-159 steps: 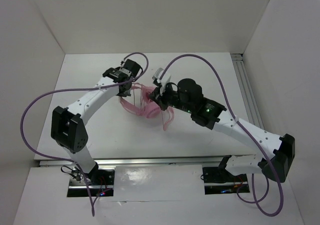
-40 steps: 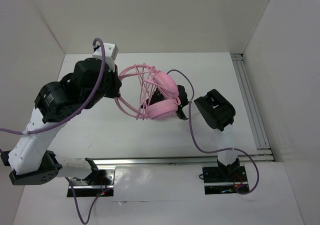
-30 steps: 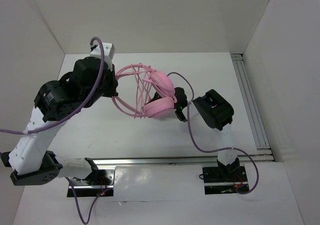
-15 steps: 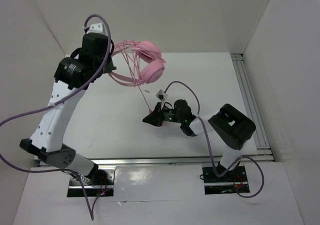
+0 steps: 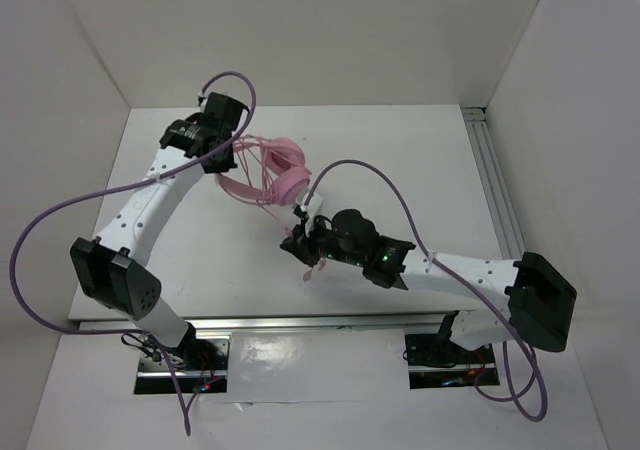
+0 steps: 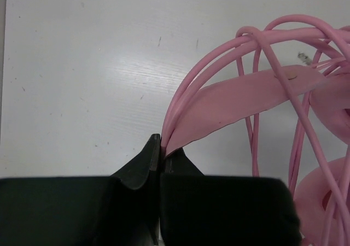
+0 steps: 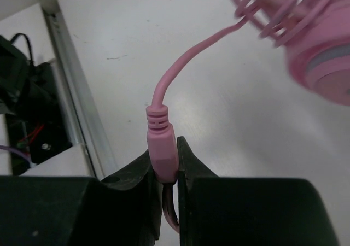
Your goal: Wrap the headphones
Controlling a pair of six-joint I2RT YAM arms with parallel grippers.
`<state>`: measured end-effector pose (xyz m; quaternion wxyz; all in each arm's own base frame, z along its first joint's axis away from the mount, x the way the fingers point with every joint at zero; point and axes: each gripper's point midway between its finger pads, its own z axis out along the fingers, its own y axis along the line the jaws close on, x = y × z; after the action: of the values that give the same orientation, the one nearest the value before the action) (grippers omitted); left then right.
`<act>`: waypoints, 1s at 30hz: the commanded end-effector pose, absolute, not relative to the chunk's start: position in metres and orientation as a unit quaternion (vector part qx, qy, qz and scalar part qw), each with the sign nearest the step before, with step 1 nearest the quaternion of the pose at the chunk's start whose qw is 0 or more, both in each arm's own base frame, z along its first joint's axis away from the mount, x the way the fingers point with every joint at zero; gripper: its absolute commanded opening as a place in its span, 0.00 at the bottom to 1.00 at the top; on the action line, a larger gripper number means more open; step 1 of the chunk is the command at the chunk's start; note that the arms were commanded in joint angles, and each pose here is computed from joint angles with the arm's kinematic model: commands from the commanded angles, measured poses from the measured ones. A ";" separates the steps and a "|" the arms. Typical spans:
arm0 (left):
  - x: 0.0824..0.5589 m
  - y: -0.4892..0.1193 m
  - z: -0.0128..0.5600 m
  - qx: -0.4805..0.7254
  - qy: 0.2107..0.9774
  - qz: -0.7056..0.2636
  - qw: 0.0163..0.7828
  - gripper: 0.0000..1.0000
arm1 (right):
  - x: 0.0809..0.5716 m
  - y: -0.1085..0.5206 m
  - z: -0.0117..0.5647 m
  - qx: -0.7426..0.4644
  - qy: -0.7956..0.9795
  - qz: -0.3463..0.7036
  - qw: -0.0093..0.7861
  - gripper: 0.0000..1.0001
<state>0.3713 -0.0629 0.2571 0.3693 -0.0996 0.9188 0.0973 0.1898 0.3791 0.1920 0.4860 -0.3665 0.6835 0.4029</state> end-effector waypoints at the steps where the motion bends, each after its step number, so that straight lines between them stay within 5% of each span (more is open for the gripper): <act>1: 0.387 -0.063 0.258 -0.112 0.903 0.100 0.403 0.00 | 0.208 0.353 0.200 -0.387 0.717 0.275 0.510 0.00; 15: 0.313 -0.143 0.162 0.134 0.947 0.044 0.290 0.00 | 0.252 0.282 0.266 -0.319 0.729 -0.046 0.603 0.11; 23: 0.290 -0.180 0.154 0.215 0.938 -0.006 0.272 0.00 | 0.261 0.274 0.264 -0.314 0.720 -0.084 0.613 0.20; 30: 0.269 -0.198 0.176 0.252 0.921 -0.072 0.287 0.00 | 0.284 0.258 0.260 -0.286 0.729 -0.081 0.616 0.44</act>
<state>0.2832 -0.1788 0.1459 0.2539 0.2191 0.9421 -0.0052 0.2661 0.2689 0.2333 0.5759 -0.3504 0.7337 -0.0855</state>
